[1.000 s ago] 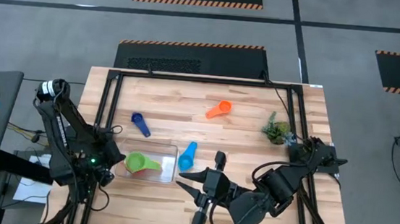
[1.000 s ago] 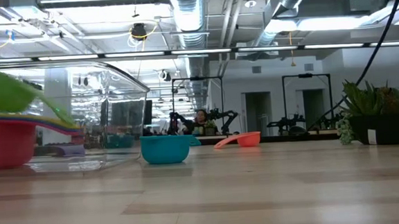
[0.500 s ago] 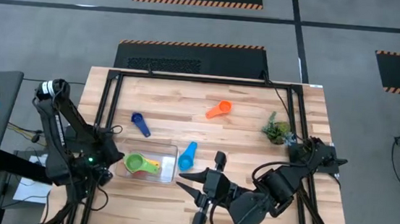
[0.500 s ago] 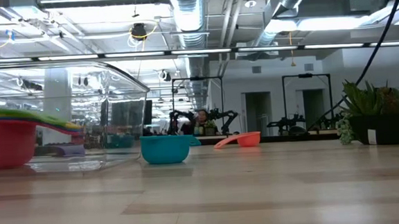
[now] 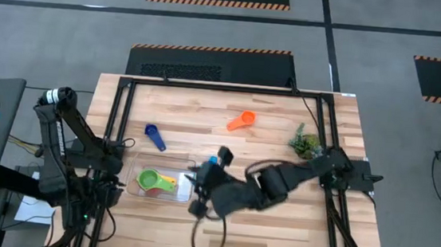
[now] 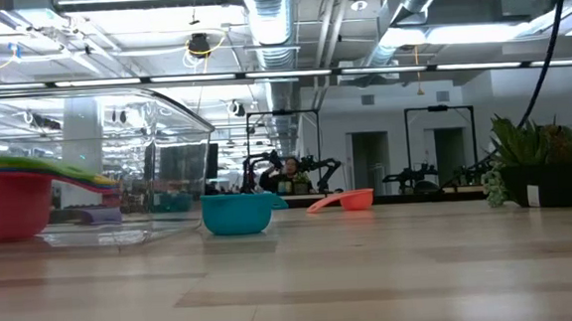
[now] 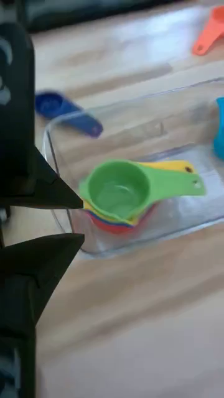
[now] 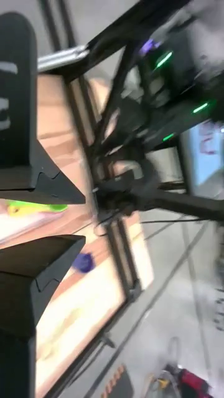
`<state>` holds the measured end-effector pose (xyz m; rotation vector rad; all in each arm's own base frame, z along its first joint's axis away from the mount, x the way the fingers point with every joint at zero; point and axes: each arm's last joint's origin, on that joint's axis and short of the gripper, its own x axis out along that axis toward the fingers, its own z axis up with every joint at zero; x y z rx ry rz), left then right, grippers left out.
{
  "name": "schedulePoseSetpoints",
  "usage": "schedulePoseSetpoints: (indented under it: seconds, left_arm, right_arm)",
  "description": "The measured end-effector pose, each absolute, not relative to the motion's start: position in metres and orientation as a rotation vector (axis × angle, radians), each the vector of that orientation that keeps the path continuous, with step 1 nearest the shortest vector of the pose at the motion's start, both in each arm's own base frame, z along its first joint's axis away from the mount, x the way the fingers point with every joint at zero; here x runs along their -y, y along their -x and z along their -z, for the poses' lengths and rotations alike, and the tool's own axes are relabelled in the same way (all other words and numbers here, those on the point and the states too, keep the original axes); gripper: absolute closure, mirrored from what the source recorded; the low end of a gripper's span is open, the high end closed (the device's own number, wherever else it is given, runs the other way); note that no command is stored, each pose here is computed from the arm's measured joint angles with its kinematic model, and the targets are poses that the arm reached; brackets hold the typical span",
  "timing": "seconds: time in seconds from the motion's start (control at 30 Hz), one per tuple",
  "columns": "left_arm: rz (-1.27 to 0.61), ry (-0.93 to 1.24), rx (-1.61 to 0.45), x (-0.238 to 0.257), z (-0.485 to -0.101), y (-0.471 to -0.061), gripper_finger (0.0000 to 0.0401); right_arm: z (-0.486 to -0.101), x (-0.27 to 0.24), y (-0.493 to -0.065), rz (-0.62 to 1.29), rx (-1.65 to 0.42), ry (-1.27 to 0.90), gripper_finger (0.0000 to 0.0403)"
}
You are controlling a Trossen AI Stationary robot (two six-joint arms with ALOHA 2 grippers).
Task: Nest measuring cups in basket
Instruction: Stack the light blue measuring cup on the green measuring cup in the transparent bin
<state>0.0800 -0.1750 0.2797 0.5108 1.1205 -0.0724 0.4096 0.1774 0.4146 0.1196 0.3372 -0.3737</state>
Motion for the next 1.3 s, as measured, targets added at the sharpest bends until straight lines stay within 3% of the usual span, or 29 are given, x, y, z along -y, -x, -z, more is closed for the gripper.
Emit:
schedulePoseSetpoints:
  seconds: [0.27,0.47,0.6,0.8,0.93,1.07,1.3]
  left_arm:
    - [-0.055,-0.101,-1.033,0.182,-0.315,-0.084,0.0333]
    - [-0.189,0.089,-0.905,0.181,-0.320,-0.087,0.0333]
    - [-0.270,0.199,-0.852,0.179,-0.321,-0.091,0.0333]
    - [-0.367,0.352,-0.801,0.176,-0.321,-0.097,0.0333]
    - [-0.396,0.360,-0.795,0.173,-0.321,-0.100,0.0333]
    - [-0.418,0.359,-0.796,0.171,-0.321,-0.104,0.0333]
    - [-0.438,0.365,-0.794,0.168,-0.321,-0.107,0.0333]
  right_arm:
    - [-0.388,-0.100,-0.422,0.545,-0.605,-0.095,0.0298]
    - [-0.361,-0.034,-0.392,0.851,-1.009,-0.071,0.0309]
    - [-0.344,0.003,-0.403,0.731,-1.107,-0.010,0.0310]
    - [-0.318,0.075,-0.383,0.805,-1.369,-0.030,0.0311]
    - [-0.293,0.097,-0.381,0.664,-1.482,-0.073,0.0311]
    - [-0.268,0.117,-0.384,0.509,-1.474,-0.130,0.0311]
    - [-0.243,0.142,-0.381,0.415,-1.454,-0.170,0.0311]
